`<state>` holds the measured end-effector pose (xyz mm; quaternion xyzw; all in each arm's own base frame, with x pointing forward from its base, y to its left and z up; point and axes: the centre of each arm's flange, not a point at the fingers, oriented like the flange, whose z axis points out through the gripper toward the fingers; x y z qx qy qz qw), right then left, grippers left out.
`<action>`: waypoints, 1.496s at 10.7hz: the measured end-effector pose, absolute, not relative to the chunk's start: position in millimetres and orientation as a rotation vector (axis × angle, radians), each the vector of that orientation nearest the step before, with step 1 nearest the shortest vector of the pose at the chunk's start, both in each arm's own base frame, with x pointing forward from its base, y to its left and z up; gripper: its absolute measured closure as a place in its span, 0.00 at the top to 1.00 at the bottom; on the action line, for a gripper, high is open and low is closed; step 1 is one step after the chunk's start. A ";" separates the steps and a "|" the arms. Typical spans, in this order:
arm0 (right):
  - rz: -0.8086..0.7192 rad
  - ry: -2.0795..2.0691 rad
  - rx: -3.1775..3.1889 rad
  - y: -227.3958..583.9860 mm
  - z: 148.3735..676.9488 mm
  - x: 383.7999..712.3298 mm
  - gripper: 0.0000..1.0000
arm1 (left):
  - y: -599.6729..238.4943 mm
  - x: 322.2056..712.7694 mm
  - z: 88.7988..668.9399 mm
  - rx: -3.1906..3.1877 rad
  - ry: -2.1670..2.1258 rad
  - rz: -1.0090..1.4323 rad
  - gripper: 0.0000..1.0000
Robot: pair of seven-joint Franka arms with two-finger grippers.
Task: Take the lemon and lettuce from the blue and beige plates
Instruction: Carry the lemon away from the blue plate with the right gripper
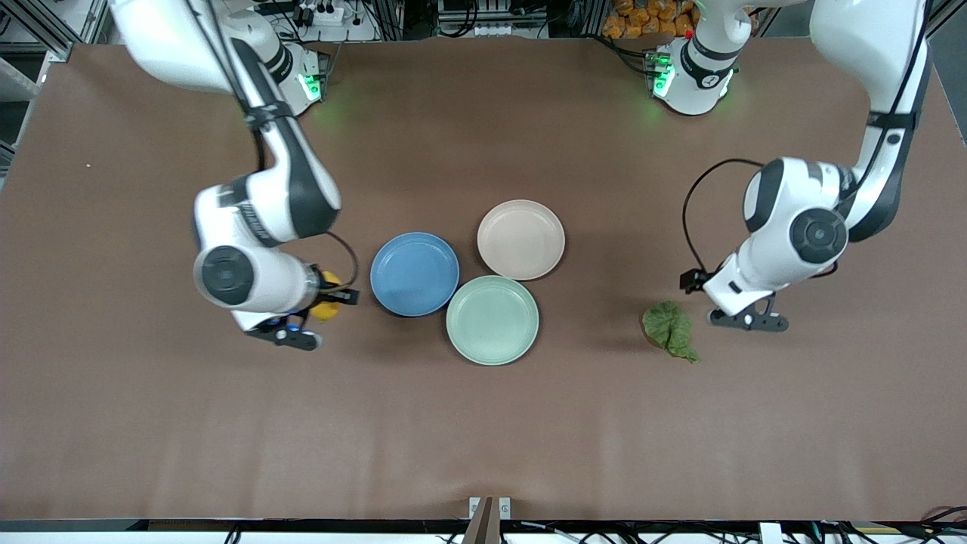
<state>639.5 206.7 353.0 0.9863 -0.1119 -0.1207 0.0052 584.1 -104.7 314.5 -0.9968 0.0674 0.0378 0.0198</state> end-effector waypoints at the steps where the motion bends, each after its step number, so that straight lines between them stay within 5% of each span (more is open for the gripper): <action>1: -0.382 -0.302 3.080 187.3 362.2 642.7 0.58 | -104.5 572.2 325.3 -3.100 0.191 0.108 1.00; 6: -0.425 -0.072 3.068 104.6 395.8 646.8 0.58 | -109.3 544.8 394.0 -3.116 0.174 -0.051 1.00; 11: -0.446 0.019 3.111 28.5 425.5 641.9 0.58 | -130.1 556.5 476.7 -3.118 0.209 -0.253 1.00; 16: -0.328 0.023 3.144 12.5 396.1 595.4 0.58 | -128.3 552.2 573.9 -3.107 0.192 -0.122 1.00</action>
